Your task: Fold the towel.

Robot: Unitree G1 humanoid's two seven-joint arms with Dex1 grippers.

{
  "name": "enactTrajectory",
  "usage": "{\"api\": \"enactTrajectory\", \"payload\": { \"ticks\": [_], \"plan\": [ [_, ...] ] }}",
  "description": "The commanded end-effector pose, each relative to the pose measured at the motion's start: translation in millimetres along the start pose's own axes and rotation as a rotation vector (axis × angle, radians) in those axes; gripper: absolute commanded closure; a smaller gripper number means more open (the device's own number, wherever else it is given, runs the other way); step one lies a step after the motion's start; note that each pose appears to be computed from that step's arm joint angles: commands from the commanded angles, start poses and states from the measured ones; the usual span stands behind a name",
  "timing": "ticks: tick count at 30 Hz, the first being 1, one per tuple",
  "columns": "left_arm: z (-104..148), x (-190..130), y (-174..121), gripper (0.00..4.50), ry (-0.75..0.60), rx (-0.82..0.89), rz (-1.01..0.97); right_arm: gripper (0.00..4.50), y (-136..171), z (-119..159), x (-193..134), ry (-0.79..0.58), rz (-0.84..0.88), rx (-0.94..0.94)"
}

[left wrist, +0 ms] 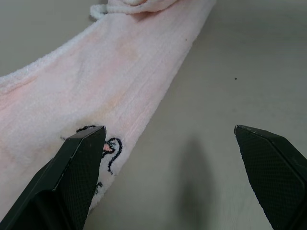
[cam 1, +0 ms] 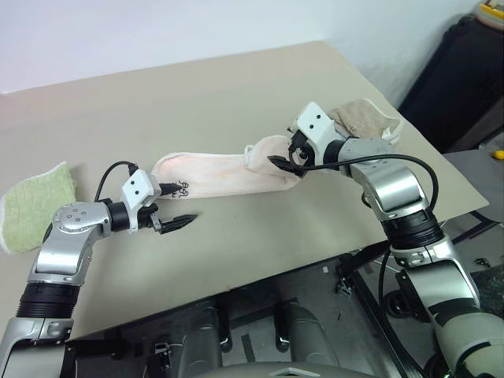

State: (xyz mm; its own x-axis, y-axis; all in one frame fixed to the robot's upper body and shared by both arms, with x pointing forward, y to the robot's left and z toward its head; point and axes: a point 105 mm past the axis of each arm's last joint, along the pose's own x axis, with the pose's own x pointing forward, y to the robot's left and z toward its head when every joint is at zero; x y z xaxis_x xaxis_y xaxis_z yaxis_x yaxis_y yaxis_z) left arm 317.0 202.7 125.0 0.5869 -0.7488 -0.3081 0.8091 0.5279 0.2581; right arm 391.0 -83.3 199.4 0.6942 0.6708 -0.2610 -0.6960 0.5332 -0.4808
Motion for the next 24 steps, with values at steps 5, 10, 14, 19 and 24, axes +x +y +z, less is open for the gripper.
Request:
{"api": "enactTrajectory", "payload": {
  "ticks": [5, 10, 14, 19, 24],
  "plan": [
    [10, 1, -1, 0.00, -0.040, 0.016, 0.006, 0.04, 24, -5, 10, -0.025, 0.073, -0.152],
    [10, 0, -3, 0.00, -0.039, 0.010, 0.007, 0.04, 19, -10, 19, -0.026, 0.033, -0.176],
    [9, -1, -4, 0.00, -0.038, 0.006, 0.011, 0.04, 20, -13, 27, -0.026, 0.050, -0.178],
    [10, 0, -6, 0.00, -0.041, 0.004, 0.014, 0.04, 24, -22, 43, -0.017, 0.053, -0.182],
    [9, -1, -6, 0.00, -0.040, 0.003, 0.022, 1.19, 27, -31, 46, -0.008, 0.055, -0.201]
  ]
}}
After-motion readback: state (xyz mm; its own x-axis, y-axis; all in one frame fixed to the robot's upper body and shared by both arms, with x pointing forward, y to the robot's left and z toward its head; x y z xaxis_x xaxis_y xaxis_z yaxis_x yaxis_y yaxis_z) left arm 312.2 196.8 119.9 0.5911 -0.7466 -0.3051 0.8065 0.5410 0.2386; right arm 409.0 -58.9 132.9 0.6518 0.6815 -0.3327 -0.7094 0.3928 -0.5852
